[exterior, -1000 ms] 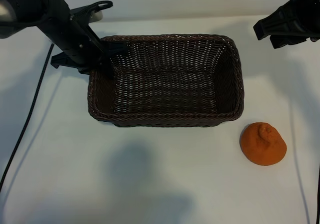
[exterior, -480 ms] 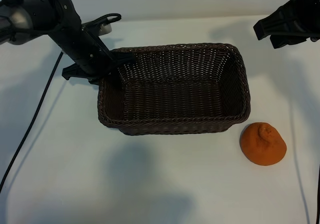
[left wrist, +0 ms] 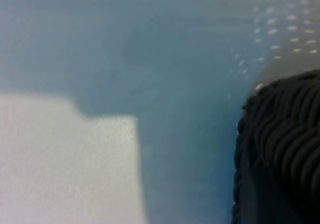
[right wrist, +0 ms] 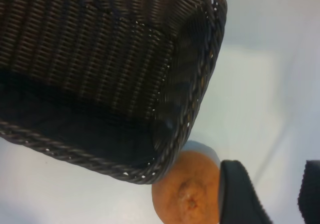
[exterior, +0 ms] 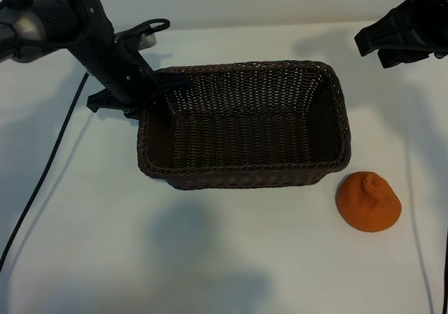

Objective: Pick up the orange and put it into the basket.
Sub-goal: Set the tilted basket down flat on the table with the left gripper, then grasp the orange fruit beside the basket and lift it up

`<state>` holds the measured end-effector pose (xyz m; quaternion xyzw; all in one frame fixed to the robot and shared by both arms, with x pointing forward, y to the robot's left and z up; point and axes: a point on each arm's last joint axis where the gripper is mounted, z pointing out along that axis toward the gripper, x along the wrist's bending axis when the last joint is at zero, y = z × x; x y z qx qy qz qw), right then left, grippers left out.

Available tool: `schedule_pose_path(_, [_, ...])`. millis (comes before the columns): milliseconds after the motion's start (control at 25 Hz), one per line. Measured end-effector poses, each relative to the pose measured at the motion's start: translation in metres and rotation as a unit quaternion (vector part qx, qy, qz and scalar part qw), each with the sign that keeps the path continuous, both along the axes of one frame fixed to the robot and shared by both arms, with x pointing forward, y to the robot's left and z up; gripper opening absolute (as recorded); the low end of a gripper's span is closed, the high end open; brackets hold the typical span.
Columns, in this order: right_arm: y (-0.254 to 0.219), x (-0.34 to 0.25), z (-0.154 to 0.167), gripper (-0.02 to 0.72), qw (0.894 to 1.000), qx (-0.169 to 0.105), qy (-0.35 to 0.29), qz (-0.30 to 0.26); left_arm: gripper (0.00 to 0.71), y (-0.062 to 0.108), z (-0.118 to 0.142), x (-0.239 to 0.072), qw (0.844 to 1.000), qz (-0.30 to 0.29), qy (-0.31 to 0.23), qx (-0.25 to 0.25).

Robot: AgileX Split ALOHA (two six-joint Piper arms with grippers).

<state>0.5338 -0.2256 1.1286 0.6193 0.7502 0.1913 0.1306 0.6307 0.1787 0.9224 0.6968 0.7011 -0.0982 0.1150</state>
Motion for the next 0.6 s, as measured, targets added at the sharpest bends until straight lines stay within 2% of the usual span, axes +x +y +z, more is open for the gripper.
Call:
schedule_pose_path(200, [0.000,0.000,0.000,0.328,1.000,0.000,0.000,0.000,0.443,-0.001,0.000,0.000,1.000,0.003,0.003,-0.006])
schedule_pose_path(320, [0.000,0.000,0.000,0.328,1.000,0.000,0.000,0.000,0.536,0.000,0.001,-0.001,1.000,0.000,0.005,-0.001])
schedule_pose_path(440, [0.000,0.000,0.000,0.328,1.000,0.000,0.000,0.000,0.569,0.001,0.006,-0.002,1.000,-0.003,0.000,0.001])
schedule_pose_path(600, [0.000,0.000,0.000,0.328,1.000,0.000,0.000,0.000,0.573,0.004,0.028,-0.006,1.000,-0.009,-0.017,0.006])
